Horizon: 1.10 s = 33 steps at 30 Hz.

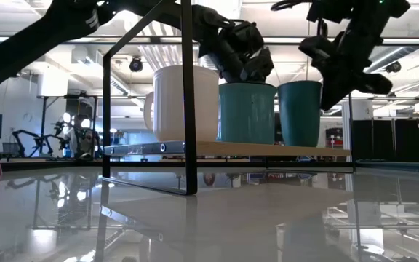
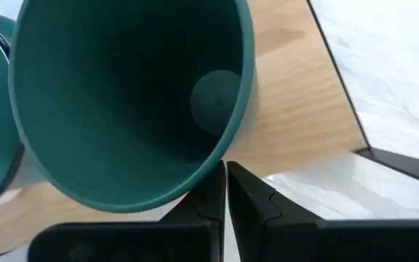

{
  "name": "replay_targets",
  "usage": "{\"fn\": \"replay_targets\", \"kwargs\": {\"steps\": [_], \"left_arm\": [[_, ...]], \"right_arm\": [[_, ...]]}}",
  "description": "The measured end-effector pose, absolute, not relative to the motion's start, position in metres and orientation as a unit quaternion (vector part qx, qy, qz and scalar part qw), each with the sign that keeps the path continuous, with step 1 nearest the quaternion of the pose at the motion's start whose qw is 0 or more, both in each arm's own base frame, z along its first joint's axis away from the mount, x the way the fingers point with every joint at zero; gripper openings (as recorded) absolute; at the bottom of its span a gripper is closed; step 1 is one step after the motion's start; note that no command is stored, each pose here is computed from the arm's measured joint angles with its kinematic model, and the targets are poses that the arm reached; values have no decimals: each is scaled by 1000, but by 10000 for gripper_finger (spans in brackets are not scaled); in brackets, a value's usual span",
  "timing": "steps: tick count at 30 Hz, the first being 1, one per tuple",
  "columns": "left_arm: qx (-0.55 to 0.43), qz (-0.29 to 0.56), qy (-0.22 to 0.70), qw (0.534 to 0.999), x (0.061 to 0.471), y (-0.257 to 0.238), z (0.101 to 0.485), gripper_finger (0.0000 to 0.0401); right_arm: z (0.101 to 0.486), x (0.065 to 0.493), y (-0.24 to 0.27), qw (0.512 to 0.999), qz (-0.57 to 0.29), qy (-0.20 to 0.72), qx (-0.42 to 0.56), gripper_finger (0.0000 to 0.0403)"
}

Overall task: Stack small to large cups/mugs on shelf
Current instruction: Put the green cup on the shelf

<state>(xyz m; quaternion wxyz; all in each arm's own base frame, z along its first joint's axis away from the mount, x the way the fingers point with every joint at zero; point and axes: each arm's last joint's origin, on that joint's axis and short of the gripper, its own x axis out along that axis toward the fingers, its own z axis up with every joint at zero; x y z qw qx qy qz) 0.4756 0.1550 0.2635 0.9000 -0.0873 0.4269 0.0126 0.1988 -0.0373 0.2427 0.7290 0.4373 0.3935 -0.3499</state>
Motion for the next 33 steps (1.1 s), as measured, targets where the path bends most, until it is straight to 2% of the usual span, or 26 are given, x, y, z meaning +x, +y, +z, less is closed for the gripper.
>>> {"fn": "replay_targets", "kwargs": {"steps": [17,33], "left_arm": [[-80,22,436,896,465,174,265,75],[-64,41,438,896,449,184,283,75]], "right_arm": [[235,219,-48,749,-343,365,433,9],[240,224,-51,763,-339,330,441,9]]}}
